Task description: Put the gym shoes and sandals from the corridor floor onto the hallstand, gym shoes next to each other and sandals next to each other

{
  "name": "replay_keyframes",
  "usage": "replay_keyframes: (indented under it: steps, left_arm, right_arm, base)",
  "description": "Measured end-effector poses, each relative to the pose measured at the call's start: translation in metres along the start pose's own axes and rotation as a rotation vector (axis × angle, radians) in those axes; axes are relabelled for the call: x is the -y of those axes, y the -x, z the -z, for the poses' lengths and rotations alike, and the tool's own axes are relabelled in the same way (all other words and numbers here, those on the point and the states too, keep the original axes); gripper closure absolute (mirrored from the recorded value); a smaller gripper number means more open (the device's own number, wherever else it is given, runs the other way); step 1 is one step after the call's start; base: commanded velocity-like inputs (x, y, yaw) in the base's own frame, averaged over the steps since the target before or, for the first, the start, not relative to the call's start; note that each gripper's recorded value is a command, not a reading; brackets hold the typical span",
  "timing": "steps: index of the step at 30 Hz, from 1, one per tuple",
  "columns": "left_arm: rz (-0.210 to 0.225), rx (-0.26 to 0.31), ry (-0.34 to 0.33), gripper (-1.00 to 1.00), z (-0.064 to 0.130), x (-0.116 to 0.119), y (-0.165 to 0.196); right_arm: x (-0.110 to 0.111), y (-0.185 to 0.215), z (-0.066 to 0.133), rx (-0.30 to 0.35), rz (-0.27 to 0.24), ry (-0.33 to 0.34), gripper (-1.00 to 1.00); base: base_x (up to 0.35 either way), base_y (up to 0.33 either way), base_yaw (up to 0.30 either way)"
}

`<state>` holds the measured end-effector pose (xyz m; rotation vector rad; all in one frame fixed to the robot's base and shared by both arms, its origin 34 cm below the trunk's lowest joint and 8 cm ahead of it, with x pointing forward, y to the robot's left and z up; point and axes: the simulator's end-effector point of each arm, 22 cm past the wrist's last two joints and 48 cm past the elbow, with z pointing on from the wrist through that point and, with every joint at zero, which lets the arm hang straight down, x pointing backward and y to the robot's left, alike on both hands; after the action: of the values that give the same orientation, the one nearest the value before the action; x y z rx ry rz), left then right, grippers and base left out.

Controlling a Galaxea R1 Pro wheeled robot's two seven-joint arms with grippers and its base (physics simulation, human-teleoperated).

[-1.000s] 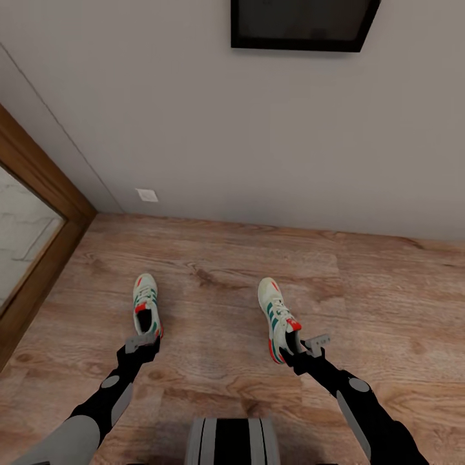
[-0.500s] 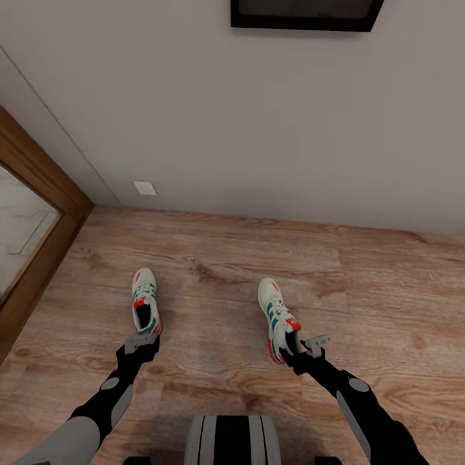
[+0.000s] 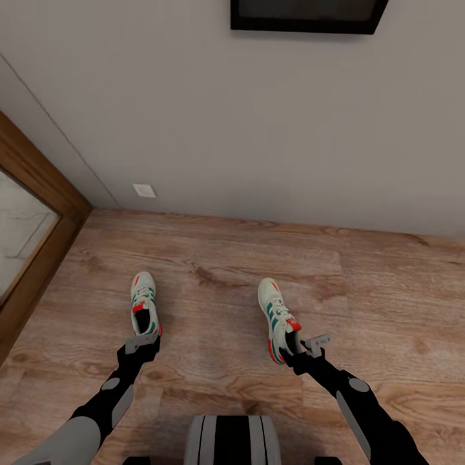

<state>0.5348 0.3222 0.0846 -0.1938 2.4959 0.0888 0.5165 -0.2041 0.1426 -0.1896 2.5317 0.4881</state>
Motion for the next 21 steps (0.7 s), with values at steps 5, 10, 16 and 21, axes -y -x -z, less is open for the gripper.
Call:
replay_keyframes:
  steps: [5, 10, 16, 21]
  left_arm:
    - [0.0, 0.0, 0.0, -1.0, 0.0, 0.0, 0.0001]
    - [0.001, 0.001, 0.001, -1.0, 0.0, -0.0002, 0.0003]
    - [0.001, 0.003, 0.002, -1.0, -0.0002, -0.0013, 0.0011]
    - [0.004, 0.005, 0.004, -1.0, -0.0004, -0.0018, 0.0024]
  right_arm:
    - [0.0, 0.0001, 0.0, 0.0, 0.0, 0.0, 1.0]
    - [0.0004, 0.0, 0.0001, 0.0, 0.0, -0.001, 1.0]
    - [0.0002, 0.0, 0.0, 0.0, 0.0, 0.0, 1.0]
    - [0.0002, 0.0, 0.0, 0.0, 0.0, 0.0, 1.0]
  base:
    - [0.103, 0.0, 0.0]
    - [0.032, 0.0, 0.0]
    - [0.003, 0.0, 0.0]
    - [0.0, 0.0, 0.0]
